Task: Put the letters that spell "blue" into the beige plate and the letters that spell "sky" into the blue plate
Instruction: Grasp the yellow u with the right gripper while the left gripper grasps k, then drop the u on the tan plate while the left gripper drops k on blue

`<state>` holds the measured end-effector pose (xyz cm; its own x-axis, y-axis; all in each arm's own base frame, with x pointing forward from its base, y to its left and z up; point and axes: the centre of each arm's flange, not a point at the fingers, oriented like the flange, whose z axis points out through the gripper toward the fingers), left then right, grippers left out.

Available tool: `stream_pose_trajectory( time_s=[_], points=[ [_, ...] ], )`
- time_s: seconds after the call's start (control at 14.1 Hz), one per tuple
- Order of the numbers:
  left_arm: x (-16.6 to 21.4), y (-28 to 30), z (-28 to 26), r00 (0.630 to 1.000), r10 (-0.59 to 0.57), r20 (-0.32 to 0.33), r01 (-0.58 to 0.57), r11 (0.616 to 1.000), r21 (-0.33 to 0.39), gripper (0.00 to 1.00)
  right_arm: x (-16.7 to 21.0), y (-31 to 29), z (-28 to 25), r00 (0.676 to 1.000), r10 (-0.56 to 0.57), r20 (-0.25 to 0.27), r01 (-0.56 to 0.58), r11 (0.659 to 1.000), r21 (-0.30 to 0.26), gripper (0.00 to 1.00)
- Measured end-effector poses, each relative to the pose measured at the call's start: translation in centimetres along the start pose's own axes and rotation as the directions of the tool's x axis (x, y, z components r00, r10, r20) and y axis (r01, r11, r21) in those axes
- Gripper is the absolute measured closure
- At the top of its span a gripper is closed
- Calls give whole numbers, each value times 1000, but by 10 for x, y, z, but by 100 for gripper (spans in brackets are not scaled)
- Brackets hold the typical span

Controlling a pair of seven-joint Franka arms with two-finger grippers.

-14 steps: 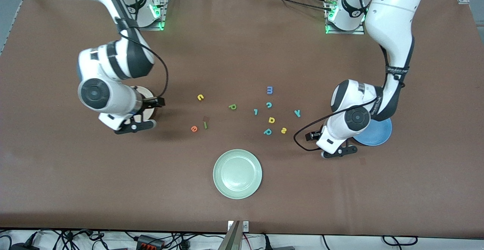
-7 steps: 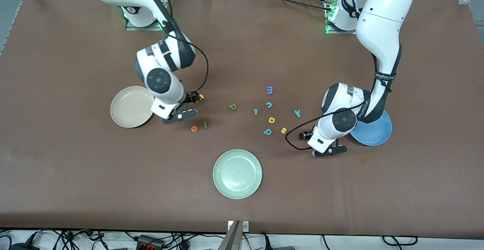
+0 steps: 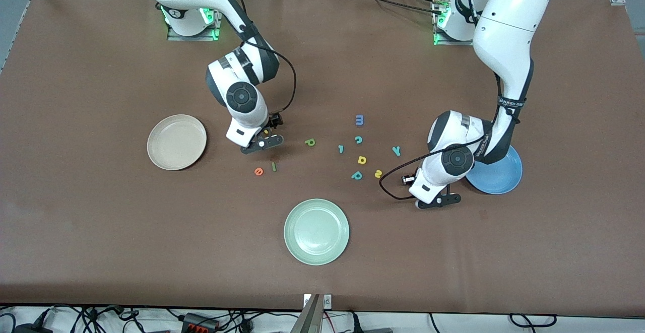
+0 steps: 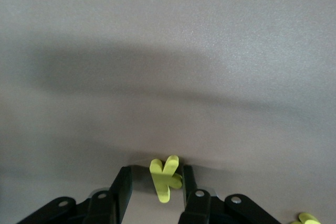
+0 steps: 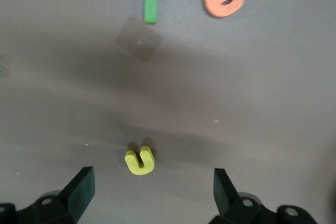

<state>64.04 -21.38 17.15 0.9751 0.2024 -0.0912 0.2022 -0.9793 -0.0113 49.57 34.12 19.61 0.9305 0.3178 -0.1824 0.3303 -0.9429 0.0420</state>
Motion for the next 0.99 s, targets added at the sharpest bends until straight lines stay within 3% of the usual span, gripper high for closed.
stream_pose_trajectory(
  time_s=[0.21,0.28,0.35,0.42,0.49,0.64,0.85,0.99],
  points=[
    [0,1,0,1000,1,-4,-1,1000,-3,58,0,-5,16,1000,12,7,-12,1000,-5,9],
    [0,2,-2,1000,1,-9,-1,1000,-6,65,0,-6,18,1000,14,9,-14,1000,-6,9],
    [1,2,-2,1000,0,-11,-1,1000,-8,77,-1,-8,19,1000,14,10,-14,1000,-7,17],
    [2,2,-3,1000,-1,-12,1,1000,-8,76,-1,-8,19,1000,16,11,-15,1000,-7,24],
    [3,0,-3,1000,-3,-13,3,1000,-8,76,-1,-9,20,1000,16,12,-15,1000,-8,24],
    [7,-7,-9,1000,-14,-5,14,1000,2,76,-2,-9,22,1000,15,15,-15,1000,-9,38],
    [17,-38,-44,999,3,46,-4,999,34,76,-2,-9,26,1000,15,21,-15,1000,-11,41],
    [32,-90,-72,995,50,89,-53,998,36,76,-2,-10,26,1000,15,21,-14,1000,-11,43]
  ],
)
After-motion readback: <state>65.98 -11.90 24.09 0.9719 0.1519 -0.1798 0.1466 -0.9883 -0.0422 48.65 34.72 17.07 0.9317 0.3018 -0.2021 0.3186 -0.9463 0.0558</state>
